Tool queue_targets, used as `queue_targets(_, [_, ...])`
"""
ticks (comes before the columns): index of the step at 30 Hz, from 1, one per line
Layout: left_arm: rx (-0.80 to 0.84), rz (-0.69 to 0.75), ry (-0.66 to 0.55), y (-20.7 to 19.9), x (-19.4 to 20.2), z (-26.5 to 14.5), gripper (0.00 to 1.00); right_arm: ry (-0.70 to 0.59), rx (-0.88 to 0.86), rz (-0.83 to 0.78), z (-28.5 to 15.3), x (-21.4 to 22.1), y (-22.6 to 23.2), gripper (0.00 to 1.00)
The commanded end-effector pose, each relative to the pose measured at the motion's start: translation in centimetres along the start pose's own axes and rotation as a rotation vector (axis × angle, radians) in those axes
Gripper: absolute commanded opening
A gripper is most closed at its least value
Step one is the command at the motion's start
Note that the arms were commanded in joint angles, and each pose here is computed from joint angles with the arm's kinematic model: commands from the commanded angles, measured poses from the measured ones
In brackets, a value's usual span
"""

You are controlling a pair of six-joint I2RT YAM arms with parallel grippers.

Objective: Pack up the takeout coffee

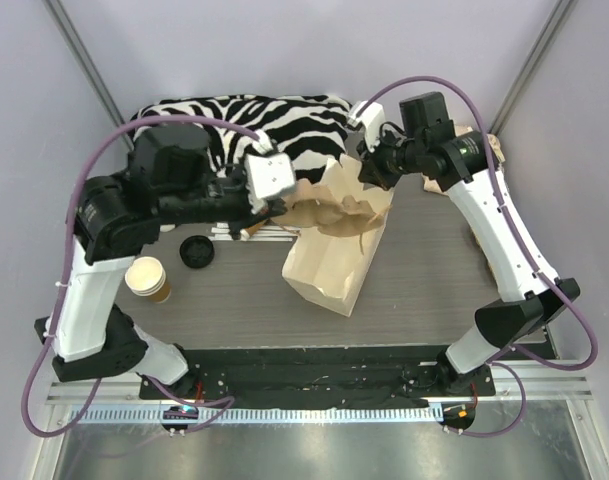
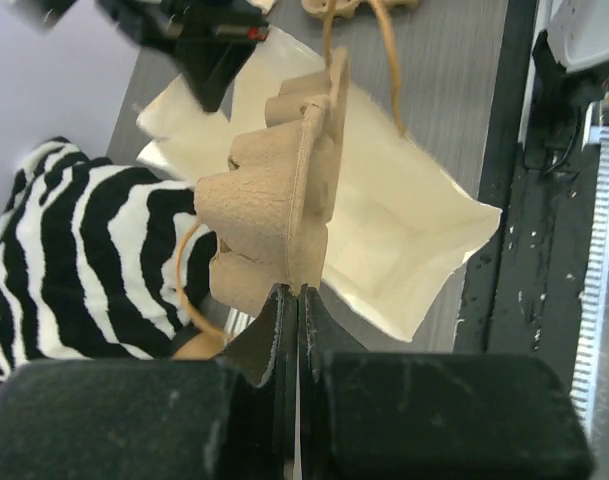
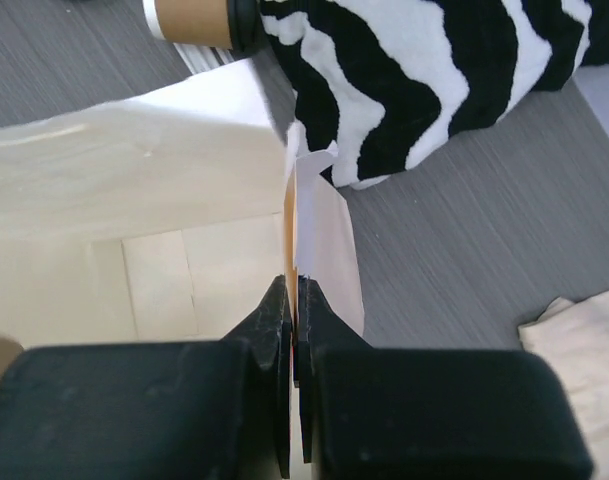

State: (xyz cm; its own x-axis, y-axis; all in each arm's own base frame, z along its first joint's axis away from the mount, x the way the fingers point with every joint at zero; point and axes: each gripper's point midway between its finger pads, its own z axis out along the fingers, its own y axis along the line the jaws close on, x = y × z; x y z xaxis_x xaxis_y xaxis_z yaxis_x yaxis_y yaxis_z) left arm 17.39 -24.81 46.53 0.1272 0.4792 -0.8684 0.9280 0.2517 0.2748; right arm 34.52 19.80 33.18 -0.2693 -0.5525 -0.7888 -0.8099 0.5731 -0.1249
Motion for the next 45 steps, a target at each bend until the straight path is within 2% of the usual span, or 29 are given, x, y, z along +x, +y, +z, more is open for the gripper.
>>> queue_targets(1, [-0.073, 0.154, 0.344, -0.7, 5.7, -1.0, 0.00, -0.023, 0.011, -0.136, -0.8, -2.2, 2.3, 0.01])
queue_targets(8, [-0.056, 0.403, 0.492, -2.5, 6.8, 0.1, 0.00, -0.026, -0.026, -0.178, -1.0, -2.3, 4.4, 0.01])
queue_targets(20, [-0.033, 0.578, 0.566, -4.0, 7.4, 1.1, 0.00, -0.069, 0.014, -0.181, -1.5, -3.5, 4.9, 0.01])
queue_targets(25, [0.050, 0.590, 0.619, -5.7, 8.8, 3.2, 0.00, -0.127, 0.052, -0.185, -2.8, -5.0, 5.4, 0.01])
queue_targets(30, [0.064, 0.623, 0.634, -5.8, 8.5, 4.5, 0.00, -0.160, 0.048, -0.191, -3.8, -5.8, 6.3, 0.01])
queue_targets(33, [0.108, 0.595, 0.630, -6.8, 8.7, 5.4, 0.00, -0.162, 0.048, -0.193, -4.0, -5.8, 6.7, 0.01])
queue_targets(39, [0.249, 0.541, 0.706, -9.6, 11.8, 6.7, 0.00, -0.186, 0.031, -0.206, -4.8, -6.0, 7.8, 0.01])
queue_targets(45, [0.285, 0.470, 0.777, -9.6, 13.7, 8.0, 0.00, -0.181, 0.010, -0.185, -4.5, -5.8, 8.6, 0.01])
